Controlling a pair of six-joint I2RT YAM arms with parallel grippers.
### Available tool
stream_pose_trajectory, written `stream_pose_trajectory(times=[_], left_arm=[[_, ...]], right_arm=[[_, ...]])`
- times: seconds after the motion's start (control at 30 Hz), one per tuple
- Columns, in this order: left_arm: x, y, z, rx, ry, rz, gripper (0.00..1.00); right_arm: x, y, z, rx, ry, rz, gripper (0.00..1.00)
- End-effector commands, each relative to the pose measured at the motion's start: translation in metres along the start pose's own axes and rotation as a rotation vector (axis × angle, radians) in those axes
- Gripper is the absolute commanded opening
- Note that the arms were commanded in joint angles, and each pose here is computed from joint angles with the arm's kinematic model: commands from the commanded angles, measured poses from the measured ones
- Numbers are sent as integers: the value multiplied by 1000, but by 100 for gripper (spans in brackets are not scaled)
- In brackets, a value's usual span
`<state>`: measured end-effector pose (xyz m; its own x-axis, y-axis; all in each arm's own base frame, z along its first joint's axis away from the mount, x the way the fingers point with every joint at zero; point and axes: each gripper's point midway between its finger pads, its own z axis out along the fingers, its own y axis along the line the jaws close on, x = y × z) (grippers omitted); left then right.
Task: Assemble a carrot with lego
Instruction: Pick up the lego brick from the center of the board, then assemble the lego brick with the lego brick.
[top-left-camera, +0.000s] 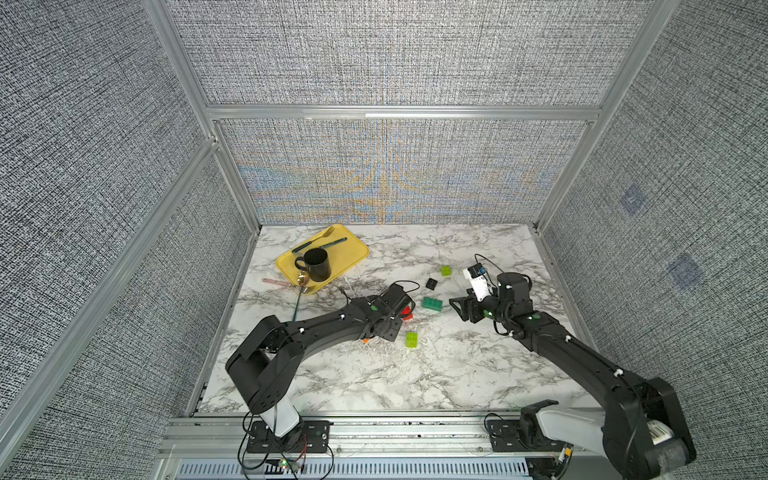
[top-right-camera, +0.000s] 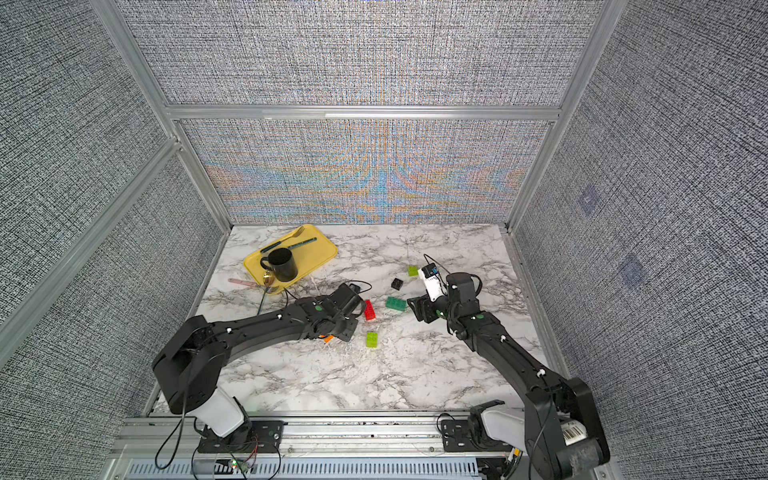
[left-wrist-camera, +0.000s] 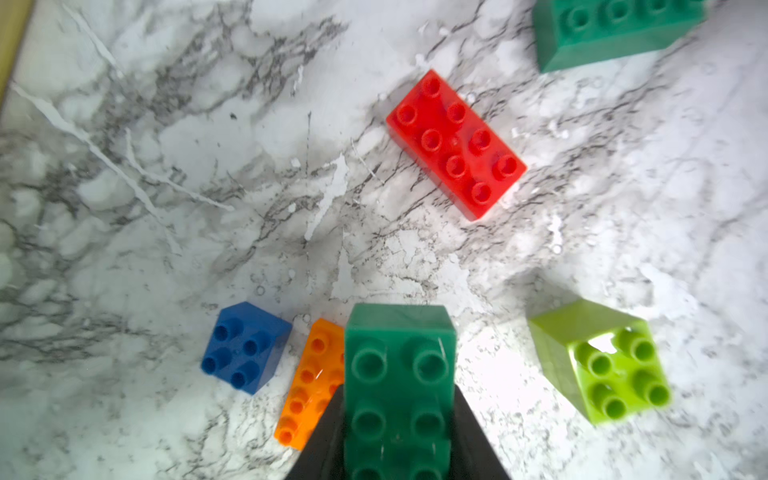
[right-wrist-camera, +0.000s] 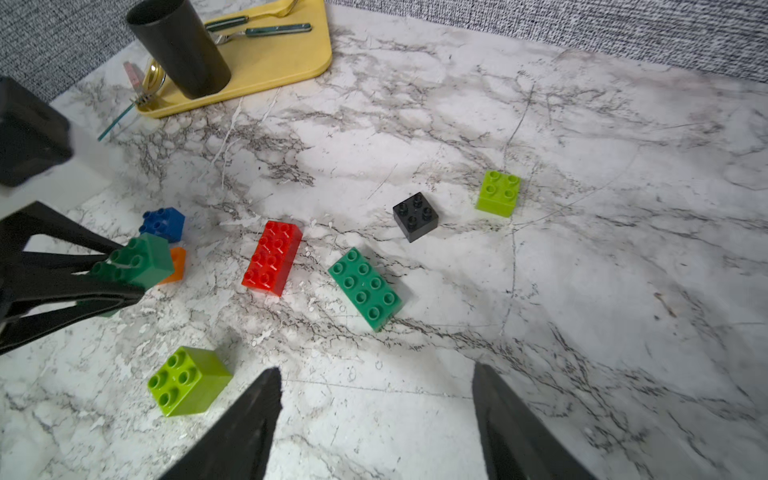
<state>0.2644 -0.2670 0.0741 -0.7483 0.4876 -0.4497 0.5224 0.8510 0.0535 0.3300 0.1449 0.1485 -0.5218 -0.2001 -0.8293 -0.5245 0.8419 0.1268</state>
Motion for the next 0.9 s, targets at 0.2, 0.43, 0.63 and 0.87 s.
stream_pose_trajectory(times=[0.2, 0.43, 0.63, 0.87], left_arm=[[5, -49, -28, 305, 29, 502, 19], [-2, -67, -12, 397, 120, 750, 19], [-11, -82, -9, 467, 69, 888, 18], [-7, -85, -2, 486, 81, 950, 18]], right_arm=[[-6, -25, -18, 111, -77, 66, 74], [-5, -32, -24, 137, -91, 79, 74], [-3, -34, -25, 140, -93, 82, 74], [-1, -35, -22, 135, -83, 85, 74]])
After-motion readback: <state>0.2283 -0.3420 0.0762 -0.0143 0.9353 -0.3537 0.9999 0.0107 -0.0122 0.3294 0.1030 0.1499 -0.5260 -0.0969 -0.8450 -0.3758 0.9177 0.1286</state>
